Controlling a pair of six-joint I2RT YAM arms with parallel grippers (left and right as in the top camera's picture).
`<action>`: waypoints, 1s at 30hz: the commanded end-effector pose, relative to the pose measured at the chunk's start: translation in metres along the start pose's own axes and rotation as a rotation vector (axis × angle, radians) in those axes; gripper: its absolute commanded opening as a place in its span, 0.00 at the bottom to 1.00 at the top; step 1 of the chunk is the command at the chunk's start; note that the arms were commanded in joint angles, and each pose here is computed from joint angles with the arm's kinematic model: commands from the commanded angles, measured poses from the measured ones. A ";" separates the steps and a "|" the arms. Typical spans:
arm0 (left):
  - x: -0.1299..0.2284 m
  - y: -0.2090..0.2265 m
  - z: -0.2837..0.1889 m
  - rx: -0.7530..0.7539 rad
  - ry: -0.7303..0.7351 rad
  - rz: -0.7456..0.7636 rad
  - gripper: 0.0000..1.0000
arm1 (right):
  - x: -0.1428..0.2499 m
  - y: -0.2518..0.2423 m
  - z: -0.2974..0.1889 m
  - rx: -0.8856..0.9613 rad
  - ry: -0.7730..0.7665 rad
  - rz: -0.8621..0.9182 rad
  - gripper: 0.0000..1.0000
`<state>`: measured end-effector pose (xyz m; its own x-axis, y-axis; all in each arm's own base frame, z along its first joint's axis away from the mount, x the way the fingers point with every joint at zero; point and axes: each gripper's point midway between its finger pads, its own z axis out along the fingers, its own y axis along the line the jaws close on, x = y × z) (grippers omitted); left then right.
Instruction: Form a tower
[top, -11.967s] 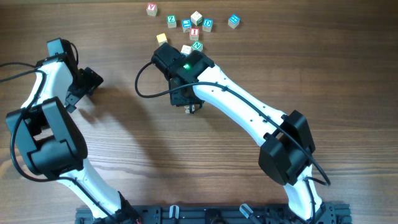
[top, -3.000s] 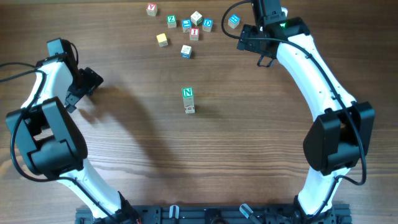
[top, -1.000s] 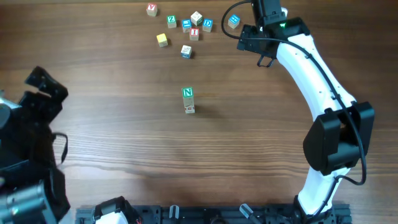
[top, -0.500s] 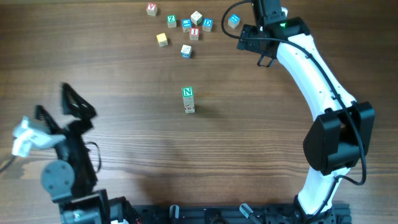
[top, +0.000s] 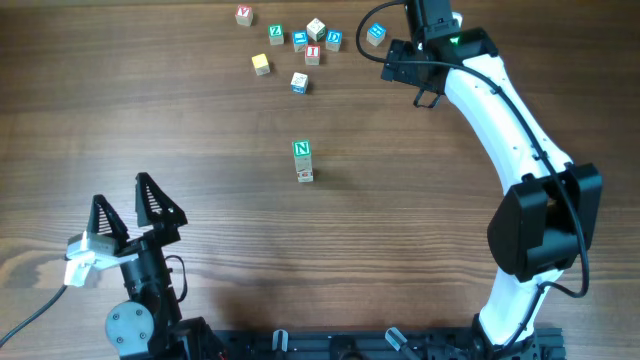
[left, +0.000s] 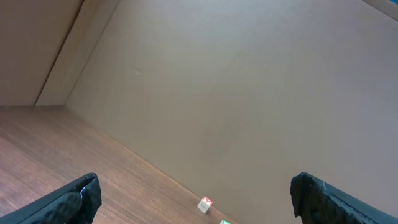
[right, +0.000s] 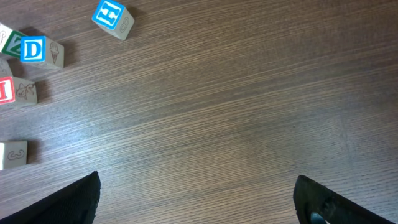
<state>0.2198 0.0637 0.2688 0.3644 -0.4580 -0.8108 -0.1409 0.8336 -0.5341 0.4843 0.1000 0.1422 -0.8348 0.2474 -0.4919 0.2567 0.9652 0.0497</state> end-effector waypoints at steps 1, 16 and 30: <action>0.016 0.009 0.000 -0.015 0.024 0.002 1.00 | 0.003 0.001 0.002 -0.003 0.008 -0.013 1.00; 0.092 0.048 -0.008 -0.118 0.251 0.037 1.00 | 0.003 0.001 0.002 -0.003 0.008 -0.012 1.00; 0.096 0.051 -0.010 -0.130 0.271 0.041 1.00 | 0.003 0.001 0.002 -0.003 0.008 -0.012 1.00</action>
<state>0.2386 0.0600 0.1616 0.0981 -0.5042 -0.8580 -0.2763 0.8145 -0.5102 0.4843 0.1000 0.1422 -0.8348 0.2474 -0.4919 0.2567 0.9652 0.0497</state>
